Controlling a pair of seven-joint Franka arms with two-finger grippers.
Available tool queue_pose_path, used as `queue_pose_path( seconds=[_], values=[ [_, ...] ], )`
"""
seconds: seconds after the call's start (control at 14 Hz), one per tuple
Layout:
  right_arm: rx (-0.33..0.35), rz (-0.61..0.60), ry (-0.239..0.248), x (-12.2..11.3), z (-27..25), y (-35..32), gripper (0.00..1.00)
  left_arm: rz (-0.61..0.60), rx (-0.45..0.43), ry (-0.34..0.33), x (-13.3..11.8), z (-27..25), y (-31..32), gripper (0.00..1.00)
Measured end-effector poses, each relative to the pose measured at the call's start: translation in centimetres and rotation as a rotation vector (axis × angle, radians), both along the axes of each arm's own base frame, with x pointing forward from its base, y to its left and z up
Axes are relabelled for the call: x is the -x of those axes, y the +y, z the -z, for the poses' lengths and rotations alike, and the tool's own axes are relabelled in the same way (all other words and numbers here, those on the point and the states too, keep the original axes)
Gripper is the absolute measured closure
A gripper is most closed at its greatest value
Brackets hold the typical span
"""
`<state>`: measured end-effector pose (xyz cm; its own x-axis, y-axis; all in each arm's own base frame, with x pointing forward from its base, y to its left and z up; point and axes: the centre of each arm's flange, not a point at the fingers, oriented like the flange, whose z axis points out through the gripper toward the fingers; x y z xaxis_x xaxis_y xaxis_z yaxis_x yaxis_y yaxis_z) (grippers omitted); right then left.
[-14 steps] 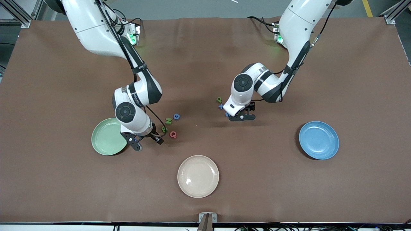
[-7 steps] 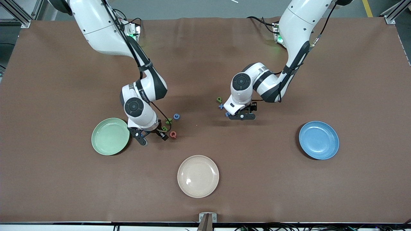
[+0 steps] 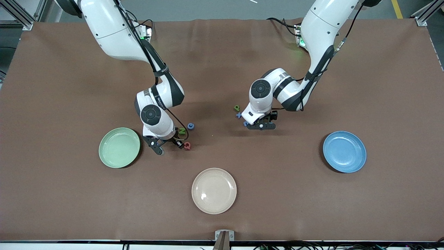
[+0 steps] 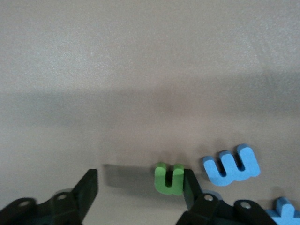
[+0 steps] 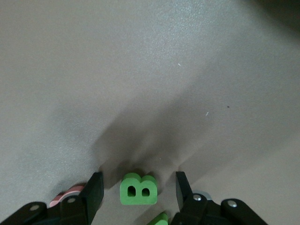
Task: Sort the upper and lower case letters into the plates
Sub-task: 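Grasp the green u with the left gripper while the right gripper lifts B, then carry the u to the blue plate while the right gripper grasps N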
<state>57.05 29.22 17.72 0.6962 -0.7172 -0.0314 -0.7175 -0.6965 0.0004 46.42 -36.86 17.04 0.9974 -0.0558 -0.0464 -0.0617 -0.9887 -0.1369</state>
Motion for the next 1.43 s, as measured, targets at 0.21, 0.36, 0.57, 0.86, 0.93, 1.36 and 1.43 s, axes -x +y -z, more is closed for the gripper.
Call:
queue_pose_path(
  seconds=[0.21,0.36,0.57,0.86,0.93,1.36,1.43],
  values=[
    [-0.004,0.000,-0.009,-0.1,-0.2,0.1,0.61,0.003,0.006,-0.003,0.0,-0.1,-0.2,0.32],
    [-0.004,0.000,-0.009,-0.1,-0.2,0.1,0.66,0.003,0.007,-0.005,0.0,-0.1,-0.3,0.37],
    [-0.003,-0.003,-0.009,-0.2,-0.2,-0.1,0.66,0.005,0.010,-0.006,0.0,-0.2,-0.4,0.51],
    [0.014,-0.092,0.025,-3.0,-2.2,-7.0,0.66,0.006,0.012,-0.008,0.0,-0.2,-0.5,0.57],
    [0.009,-0.125,0.037,-4.1,-3.5,-10.3,0.66,0.006,0.013,-0.008,0.0,-0.2,-0.5,0.59],
    [-0.020,-0.283,0.076,-5.1,-5.9,-21.5,0.66,0.010,0.023,-0.013,0.1,-0.1,-0.7,0.65],
    [-0.022,-0.301,0.087,-4.5,-5.2,-22.2,0.66,0.010,0.025,-0.014,0.1,-0.1,-0.7,0.71]
  ],
)
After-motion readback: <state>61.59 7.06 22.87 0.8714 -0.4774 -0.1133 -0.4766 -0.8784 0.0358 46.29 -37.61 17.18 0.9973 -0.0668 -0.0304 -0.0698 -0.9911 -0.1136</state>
